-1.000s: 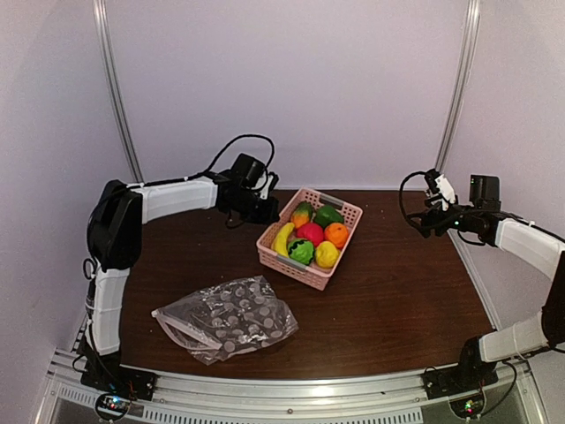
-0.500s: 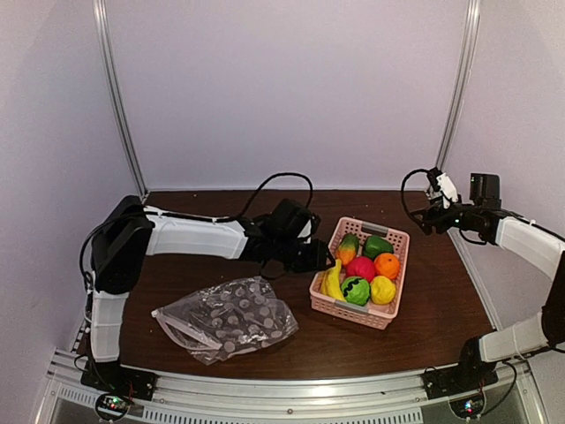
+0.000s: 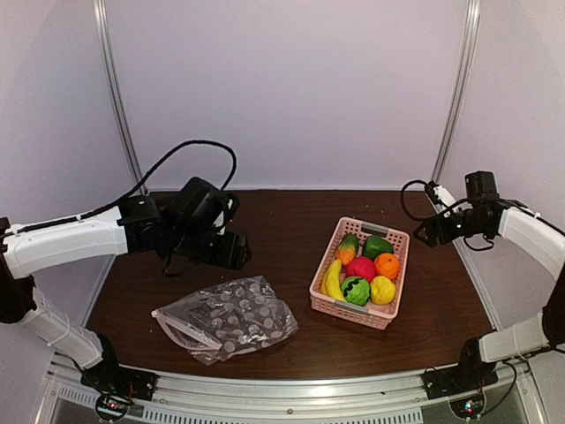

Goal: Place the food in the zip-top bag and seal the zipper
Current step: Adjust the bin at the center of the board.

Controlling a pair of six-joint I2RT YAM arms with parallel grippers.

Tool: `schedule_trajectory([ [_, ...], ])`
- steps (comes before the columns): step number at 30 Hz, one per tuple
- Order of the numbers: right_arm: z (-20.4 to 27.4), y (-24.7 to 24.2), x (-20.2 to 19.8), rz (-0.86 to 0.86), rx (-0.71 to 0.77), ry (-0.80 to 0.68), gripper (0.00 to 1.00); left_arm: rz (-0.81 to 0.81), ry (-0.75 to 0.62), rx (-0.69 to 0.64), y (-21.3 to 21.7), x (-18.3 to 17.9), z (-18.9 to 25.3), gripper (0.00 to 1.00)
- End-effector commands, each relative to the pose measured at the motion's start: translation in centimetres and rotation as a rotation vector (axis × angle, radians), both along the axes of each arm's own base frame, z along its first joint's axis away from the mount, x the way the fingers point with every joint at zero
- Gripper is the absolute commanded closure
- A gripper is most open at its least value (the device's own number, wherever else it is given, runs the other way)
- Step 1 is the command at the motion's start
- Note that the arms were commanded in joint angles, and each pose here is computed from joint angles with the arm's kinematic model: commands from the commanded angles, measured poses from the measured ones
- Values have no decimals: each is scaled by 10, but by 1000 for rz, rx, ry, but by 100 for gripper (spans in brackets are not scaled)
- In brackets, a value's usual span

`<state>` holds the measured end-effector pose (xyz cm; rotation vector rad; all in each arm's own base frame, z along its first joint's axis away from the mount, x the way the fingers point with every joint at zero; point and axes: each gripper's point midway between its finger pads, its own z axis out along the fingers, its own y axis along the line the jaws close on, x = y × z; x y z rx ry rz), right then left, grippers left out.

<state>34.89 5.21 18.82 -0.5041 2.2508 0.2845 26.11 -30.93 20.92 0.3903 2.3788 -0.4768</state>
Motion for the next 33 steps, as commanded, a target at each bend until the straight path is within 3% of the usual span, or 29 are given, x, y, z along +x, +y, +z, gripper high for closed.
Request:
schedule_trajectory([
  [1, -54, 1, -19, -22, -23, 200, 19, 96, 149, 155, 62, -36, -53, 30],
  [5, -79, 18, -15, 17, -11, 291, 27, 130, 229, 117, 86, -65, -73, 27],
  [11, -103, 36, 18, 12, 75, 390, 40, 70, 341, 98, 91, -93, -105, 21],
  [17, -84, 27, 89, -73, 49, 270, 48, 101, 367, 70, 96, -100, -117, 20],
  [22, -75, 29, 91, -50, 44, 271, 43, 44, 382, -19, 85, -109, -116, 21],
  [26, -51, 28, 75, -4, 9, 208, 34, -82, 159, -89, 78, -100, -52, 26],
  [29, -33, 32, 59, 50, 6, 158, 31, -157, 110, -110, 79, -107, -29, 28],
  [33, -23, 41, 40, 103, 42, 128, 32, -264, 195, 30, 80, -123, -44, 37],
])
